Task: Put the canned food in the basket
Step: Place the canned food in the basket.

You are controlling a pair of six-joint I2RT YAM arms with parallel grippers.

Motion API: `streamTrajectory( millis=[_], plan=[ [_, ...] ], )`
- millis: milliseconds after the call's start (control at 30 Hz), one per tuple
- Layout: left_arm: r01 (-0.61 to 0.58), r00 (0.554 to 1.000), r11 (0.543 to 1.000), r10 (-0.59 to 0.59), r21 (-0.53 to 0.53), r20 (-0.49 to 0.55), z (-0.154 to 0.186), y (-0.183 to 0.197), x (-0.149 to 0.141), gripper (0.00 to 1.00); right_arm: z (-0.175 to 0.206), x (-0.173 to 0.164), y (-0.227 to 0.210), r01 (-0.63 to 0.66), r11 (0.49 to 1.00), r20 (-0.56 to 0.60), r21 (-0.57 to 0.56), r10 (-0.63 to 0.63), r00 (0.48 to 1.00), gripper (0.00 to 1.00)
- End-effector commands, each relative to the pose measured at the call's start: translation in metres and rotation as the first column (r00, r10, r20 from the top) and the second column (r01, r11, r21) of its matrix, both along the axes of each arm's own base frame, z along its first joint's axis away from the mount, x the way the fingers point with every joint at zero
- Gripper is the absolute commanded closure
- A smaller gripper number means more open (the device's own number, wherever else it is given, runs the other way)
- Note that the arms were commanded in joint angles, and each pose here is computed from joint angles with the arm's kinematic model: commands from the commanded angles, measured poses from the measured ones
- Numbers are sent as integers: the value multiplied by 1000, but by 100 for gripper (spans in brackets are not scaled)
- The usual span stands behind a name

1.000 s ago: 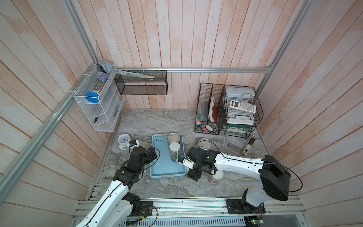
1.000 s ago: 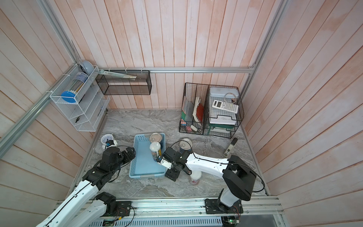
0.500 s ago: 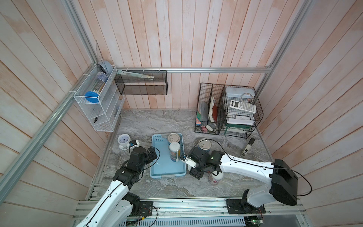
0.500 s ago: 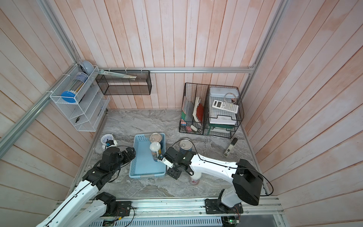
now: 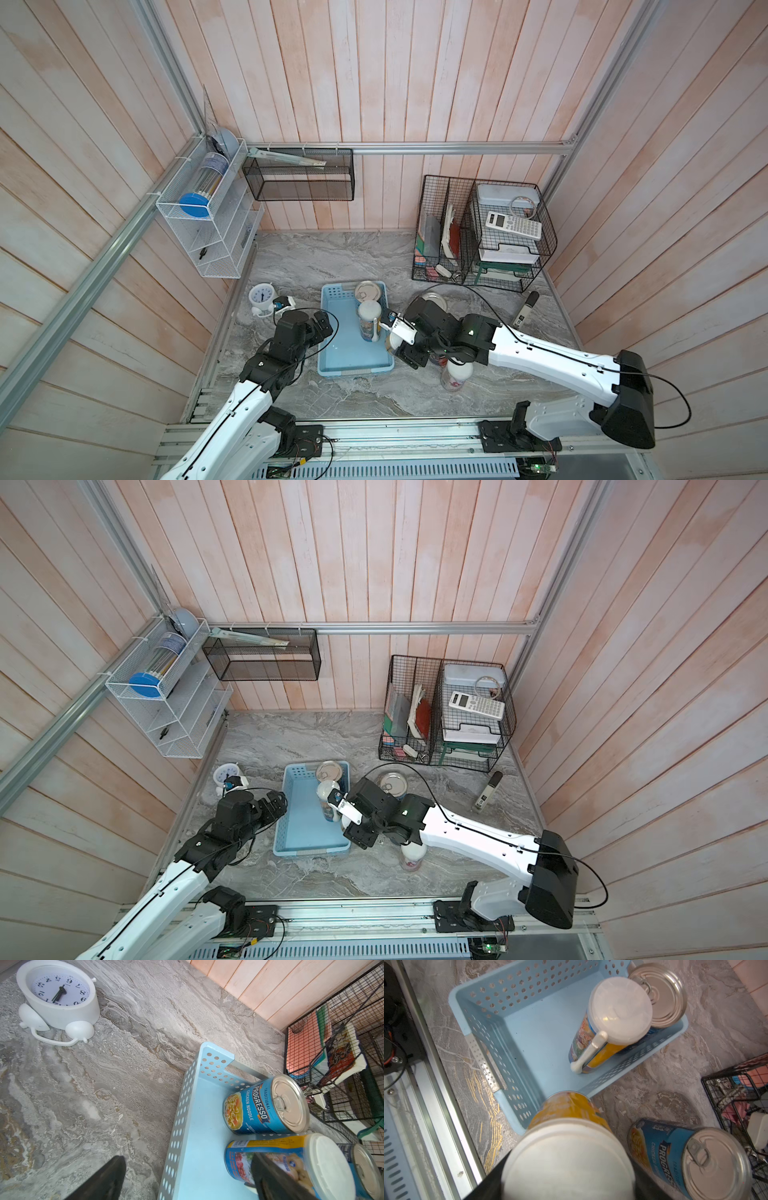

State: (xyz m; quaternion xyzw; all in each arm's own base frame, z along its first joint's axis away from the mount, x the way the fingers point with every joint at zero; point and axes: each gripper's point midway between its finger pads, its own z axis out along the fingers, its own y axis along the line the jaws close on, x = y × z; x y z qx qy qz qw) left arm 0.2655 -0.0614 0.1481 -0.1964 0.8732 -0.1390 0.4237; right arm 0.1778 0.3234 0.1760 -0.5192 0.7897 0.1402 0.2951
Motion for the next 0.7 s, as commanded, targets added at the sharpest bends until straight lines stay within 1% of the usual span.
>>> streamTrajectory(
  millis=[0, 300, 400, 500, 600, 667],
  plan=[
    [16, 1000, 1000, -16, 7, -2, -4, -1, 0, 0, 23, 2, 38, -64, 991, 28, 118, 61, 998, 35],
    [17, 1000, 1000, -17, 7, -2, -4, -1, 0, 0, -8, 2, 60, -104, 992, -30, 72, 106, 994, 35],
    [17, 1000, 1000, -17, 9, -3, -4, -1, 0, 0, -27, -2, 59, -115, 993, -67, 31, 117, 991, 35],
    [-9, 1000, 1000, 10, 22, -9, -6, 4, -1, 0, -49, -2, 56, -112, 993, -99, -33, 109, 989, 34],
    [-16, 1000, 1000, 16, 19, -12, -7, 5, -1, 0, -67, 0, 56, -113, 988, -131, -105, 99, 986, 31],
    [-13, 1000, 1000, 13, 14, -13, -7, 4, -1, 0, -78, 3, 58, -114, 985, -140, -132, 96, 985, 28]
  ],
)
